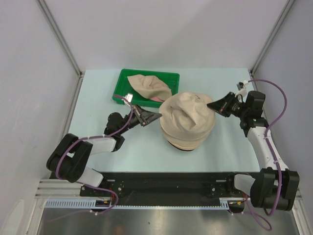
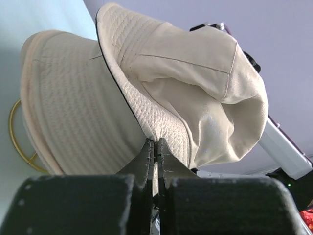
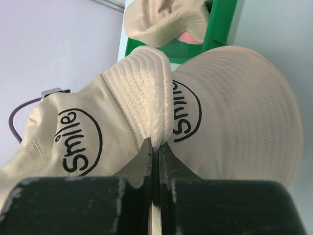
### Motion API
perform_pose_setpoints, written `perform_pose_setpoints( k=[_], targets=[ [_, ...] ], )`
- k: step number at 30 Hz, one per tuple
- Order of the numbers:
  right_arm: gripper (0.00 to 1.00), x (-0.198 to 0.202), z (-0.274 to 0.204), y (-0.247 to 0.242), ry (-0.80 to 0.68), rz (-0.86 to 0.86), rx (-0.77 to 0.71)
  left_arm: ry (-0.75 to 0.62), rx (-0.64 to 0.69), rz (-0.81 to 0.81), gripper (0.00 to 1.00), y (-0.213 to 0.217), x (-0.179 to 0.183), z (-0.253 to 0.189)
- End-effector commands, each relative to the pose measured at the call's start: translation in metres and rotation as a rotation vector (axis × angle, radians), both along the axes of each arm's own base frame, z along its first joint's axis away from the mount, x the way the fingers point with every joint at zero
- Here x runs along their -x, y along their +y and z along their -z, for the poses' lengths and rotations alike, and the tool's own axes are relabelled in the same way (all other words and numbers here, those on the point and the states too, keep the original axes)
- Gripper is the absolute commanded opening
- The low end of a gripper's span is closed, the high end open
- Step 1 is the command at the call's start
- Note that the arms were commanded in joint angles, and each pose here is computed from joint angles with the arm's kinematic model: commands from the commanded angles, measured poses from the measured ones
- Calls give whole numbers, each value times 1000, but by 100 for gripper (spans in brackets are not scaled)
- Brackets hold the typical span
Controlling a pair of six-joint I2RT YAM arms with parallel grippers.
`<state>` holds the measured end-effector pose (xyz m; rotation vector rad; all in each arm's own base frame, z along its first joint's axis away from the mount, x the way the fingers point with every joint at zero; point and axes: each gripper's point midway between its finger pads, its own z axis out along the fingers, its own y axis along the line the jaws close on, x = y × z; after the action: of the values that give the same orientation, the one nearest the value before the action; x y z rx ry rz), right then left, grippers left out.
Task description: Stack the hats
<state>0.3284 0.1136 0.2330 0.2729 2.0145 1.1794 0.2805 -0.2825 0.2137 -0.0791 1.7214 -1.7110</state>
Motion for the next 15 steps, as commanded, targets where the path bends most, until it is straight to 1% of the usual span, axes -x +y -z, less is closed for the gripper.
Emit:
perform_pose_setpoints(
  k=[1, 3, 4, 5, 6, 7, 10, 15],
  targets=[
    [0, 8, -37, -5, -31, 70, -26, -141, 49, -14, 0, 1, 4, -53],
    [0, 12, -30, -8, 2, 90, -17, -135, -4, -20, 0, -1, -2, -52],
    [0, 12, -25, -12, 18, 112, -4, -98, -77, -26, 0, -1, -6, -34],
    [0, 13, -16, -15, 37, 122, 13, -85, -101, -27, 0, -2, -7, -29],
    [0, 17, -2, -16, 89, 129, 19, -70, -122, -34, 1, -1, -9, -25],
    [0, 18, 5, -19, 106, 145, 31, -33, -160, -35, 0, -1, -10, -12],
    [0, 25, 37, -32, 180, 206, 94, 16, -226, -24, 0, -3, -11, 7],
    [0, 34, 72, -47, 281, 294, 140, 98, -303, 4, 0, -7, -12, 39]
  ],
)
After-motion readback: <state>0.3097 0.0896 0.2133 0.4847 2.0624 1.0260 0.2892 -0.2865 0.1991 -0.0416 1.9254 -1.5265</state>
